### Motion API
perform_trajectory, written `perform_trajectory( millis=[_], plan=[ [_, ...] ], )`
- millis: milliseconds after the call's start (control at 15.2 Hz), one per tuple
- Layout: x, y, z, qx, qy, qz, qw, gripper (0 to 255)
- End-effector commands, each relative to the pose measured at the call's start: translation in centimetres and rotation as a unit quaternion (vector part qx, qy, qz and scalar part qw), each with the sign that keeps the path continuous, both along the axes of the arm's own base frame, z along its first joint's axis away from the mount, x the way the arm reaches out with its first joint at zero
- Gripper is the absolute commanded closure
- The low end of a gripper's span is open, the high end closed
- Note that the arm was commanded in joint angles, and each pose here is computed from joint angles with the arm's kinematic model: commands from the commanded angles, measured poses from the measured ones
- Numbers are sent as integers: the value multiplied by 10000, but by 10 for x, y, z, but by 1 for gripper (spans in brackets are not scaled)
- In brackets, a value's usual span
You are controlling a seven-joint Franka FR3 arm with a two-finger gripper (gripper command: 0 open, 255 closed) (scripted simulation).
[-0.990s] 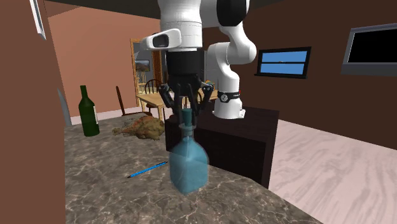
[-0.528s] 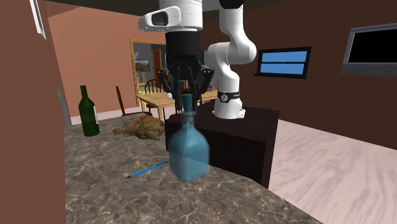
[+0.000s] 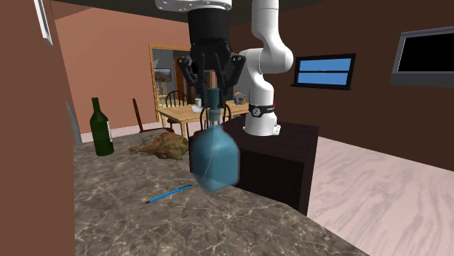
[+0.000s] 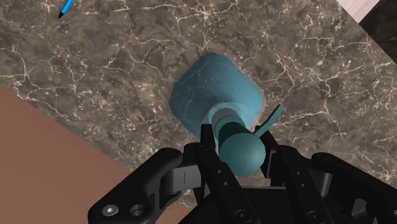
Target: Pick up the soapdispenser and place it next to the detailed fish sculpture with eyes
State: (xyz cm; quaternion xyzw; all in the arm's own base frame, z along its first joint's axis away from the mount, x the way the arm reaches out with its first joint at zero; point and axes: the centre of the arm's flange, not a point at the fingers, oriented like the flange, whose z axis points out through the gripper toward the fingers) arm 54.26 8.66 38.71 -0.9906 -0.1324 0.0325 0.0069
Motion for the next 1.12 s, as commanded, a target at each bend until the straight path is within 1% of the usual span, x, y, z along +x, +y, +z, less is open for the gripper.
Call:
perform_trajectory(
  millis=[0, 1056],
  plan=[
    [0, 0, 11, 0, -1, 0, 10000, 255],
    [0, 0, 96, 0, -1, 0, 10000, 255]
  ],
)
